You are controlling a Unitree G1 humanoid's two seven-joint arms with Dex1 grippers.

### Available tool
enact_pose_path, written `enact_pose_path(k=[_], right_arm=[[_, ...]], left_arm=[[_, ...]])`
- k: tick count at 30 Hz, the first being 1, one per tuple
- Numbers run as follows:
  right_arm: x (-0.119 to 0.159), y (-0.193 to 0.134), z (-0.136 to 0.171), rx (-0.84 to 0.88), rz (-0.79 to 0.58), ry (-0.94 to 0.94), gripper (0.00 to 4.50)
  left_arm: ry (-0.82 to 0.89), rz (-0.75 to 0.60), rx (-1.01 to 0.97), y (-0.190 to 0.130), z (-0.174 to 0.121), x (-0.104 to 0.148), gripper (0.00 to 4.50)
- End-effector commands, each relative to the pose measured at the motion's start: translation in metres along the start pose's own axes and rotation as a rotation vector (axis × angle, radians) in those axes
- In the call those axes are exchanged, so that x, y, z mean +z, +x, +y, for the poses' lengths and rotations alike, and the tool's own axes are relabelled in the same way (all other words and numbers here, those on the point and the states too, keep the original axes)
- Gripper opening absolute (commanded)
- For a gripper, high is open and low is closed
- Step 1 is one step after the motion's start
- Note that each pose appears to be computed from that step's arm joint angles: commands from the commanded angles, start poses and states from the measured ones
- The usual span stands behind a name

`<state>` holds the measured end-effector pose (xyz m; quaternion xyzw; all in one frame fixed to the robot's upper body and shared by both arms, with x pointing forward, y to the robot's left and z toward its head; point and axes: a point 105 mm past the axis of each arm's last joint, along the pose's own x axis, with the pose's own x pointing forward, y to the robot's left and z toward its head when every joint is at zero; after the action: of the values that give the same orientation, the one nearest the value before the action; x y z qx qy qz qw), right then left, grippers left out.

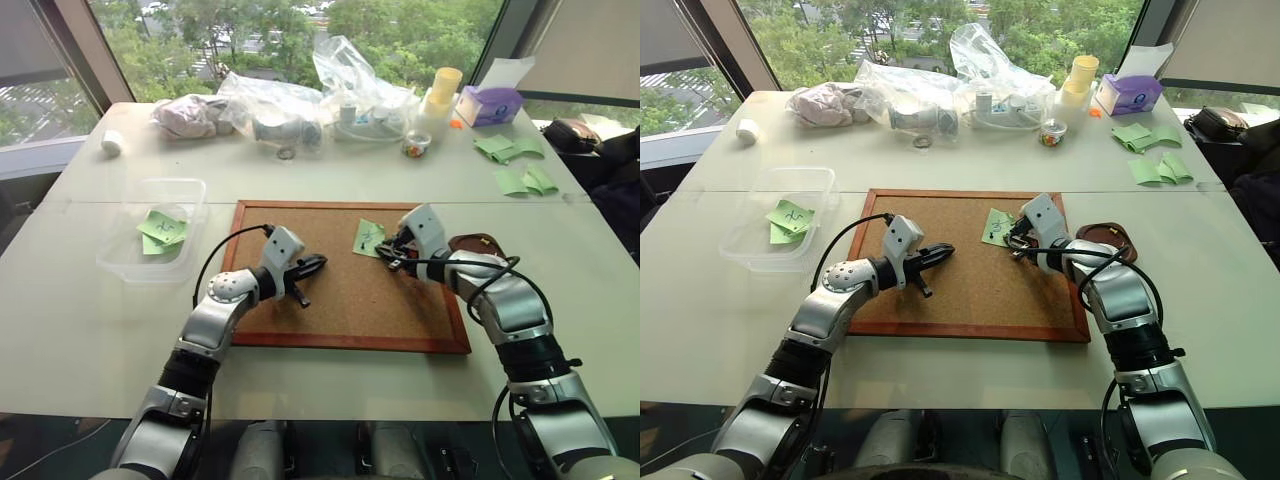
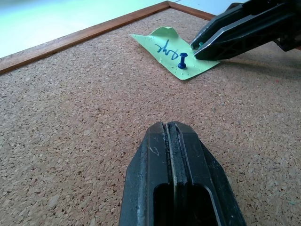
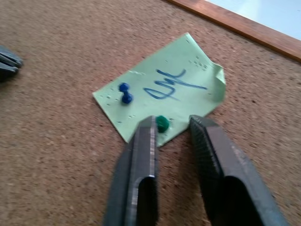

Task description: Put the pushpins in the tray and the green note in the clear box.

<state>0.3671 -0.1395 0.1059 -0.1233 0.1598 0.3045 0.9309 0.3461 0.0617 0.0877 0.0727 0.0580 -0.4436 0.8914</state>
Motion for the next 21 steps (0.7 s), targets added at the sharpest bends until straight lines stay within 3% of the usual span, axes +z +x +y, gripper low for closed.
enact_pose_path(k=[1,5,13,21], right_arm=[[0.013,-0.002,-0.002,-0.010,-0.042,-0.036,0.08],[0.016,-0.004,-0.003,-0.012,-0.052,-0.034,0.08],[0.059,-0.055,-0.042,-0.146,-0.185,0.068,0.08],[0.029,-0.097,-0.083,-0.315,-0.121,0.125,0.08]], left_arm=[[-0.040,0.071,0.007,-0.004,-0.002,-0.022,0.00],[-0.040,0.071,0.007,-0.004,-0.003,-0.022,0.00],[-0.047,0.108,-0.001,-0.004,-0.004,-0.031,0.00],[-0.042,0.111,-0.009,-0.002,-0.004,-0.032,0.00]])
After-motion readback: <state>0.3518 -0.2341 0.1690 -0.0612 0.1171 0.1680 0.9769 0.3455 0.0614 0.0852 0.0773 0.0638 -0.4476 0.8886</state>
